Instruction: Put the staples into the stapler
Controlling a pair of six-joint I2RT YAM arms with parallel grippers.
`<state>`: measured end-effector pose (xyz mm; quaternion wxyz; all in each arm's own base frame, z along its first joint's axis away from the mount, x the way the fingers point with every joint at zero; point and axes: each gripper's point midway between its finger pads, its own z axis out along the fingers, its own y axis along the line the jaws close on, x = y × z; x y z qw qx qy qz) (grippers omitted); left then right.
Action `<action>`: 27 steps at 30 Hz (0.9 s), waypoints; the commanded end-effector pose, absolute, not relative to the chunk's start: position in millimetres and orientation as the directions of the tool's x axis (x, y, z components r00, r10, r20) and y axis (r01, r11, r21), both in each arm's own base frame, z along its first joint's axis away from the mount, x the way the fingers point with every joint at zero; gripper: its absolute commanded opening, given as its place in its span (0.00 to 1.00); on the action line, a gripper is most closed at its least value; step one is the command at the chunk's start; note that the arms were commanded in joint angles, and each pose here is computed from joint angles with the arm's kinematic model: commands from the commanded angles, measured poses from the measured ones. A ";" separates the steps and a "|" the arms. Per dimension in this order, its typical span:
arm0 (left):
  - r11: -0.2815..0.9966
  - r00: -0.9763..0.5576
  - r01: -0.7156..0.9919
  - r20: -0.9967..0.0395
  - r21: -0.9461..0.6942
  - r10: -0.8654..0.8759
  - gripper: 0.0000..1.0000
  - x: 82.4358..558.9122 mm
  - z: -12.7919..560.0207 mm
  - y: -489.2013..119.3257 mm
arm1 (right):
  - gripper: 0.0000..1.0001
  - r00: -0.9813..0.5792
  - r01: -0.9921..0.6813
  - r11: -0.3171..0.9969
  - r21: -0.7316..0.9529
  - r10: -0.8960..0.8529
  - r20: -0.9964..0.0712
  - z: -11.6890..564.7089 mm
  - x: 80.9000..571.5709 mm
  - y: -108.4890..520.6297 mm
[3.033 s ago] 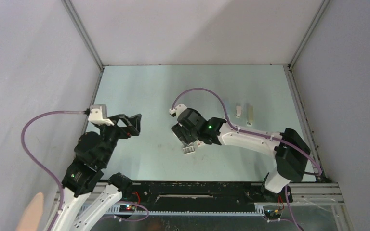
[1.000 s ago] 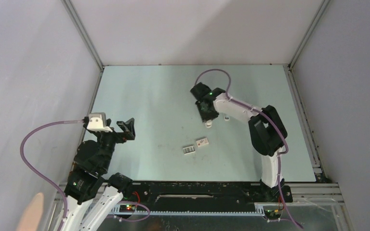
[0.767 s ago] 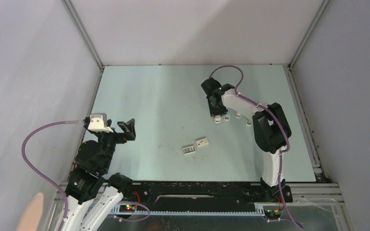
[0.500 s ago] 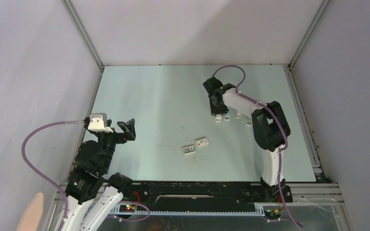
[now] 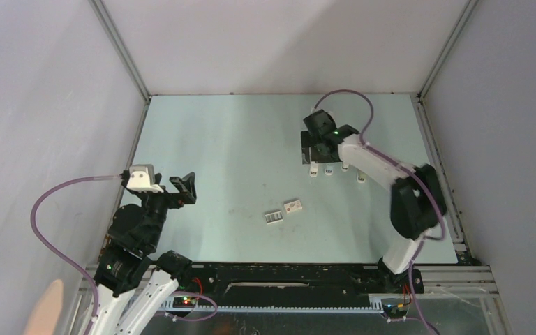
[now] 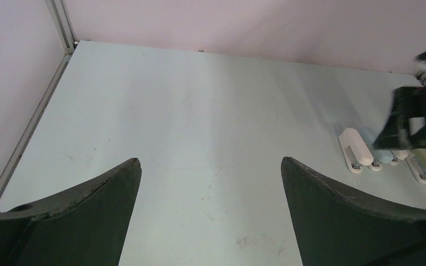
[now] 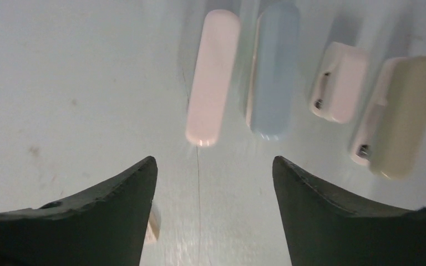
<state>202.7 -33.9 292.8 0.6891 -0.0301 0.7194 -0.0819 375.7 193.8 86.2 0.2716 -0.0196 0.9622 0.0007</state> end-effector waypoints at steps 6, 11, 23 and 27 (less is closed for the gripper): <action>0.979 0.013 0.046 -0.979 -0.201 -0.202 1.00 185.4 323.5 -20.3 | 0.99 -0.495 0.061 0.994 0.094 0.112 -0.862 254.5 332.9 129.8; 0.976 0.033 0.029 -0.976 -0.216 -0.217 1.00 170.5 335.8 -9.8 | 0.99 -0.340 0.126 0.984 0.124 0.160 -0.927 301.1 282.0 76.7; 0.974 0.143 -0.077 -0.969 -0.213 -0.200 1.00 129.9 367.6 32.7 | 0.99 -0.081 0.158 0.966 0.204 0.218 -0.973 319.3 178.9 -9.0; 0.971 0.180 -0.086 -0.962 -0.224 -0.206 1.00 123.3 368.0 39.0 | 0.99 -0.039 0.121 0.968 0.221 0.227 -0.973 310.0 165.3 -14.2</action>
